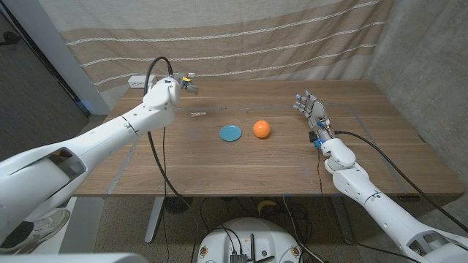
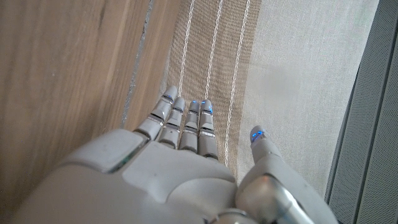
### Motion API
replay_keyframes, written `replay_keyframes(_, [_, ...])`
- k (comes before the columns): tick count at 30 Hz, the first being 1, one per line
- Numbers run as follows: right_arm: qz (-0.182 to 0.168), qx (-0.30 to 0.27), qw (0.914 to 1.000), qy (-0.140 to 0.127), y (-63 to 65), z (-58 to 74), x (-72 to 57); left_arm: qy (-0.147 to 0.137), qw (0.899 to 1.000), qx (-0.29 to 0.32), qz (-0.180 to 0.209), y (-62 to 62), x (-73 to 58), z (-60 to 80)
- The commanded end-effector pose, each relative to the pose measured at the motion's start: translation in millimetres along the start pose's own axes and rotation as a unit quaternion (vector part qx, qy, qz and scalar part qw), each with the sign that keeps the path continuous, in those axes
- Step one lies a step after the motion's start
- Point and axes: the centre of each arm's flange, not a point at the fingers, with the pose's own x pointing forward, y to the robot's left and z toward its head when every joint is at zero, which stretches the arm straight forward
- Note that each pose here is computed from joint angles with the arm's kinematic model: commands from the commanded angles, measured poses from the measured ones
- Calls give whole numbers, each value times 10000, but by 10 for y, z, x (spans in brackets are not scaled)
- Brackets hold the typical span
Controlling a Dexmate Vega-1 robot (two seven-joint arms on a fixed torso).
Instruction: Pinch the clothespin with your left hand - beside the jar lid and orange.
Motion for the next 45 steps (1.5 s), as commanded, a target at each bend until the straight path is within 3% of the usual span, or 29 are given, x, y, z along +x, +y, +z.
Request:
replay_keyframes(1, [3, 3, 10000, 12, -9, -9, 6, 270, 9985, 470, -22, 3, 35, 57])
replay_keyframes(15, [12, 0, 10000, 32, 3, -18, 25, 413, 9964, 730, -154, -40, 113, 84])
replay_keyframes(22, [22, 2, 10000, 44, 11, -26, 36, 430, 9955, 837, 81, -132, 122, 83])
replay_keyframes(45, [37, 5, 10000, 78, 49, -44, 69, 289, 9959, 861, 17, -372, 218, 63])
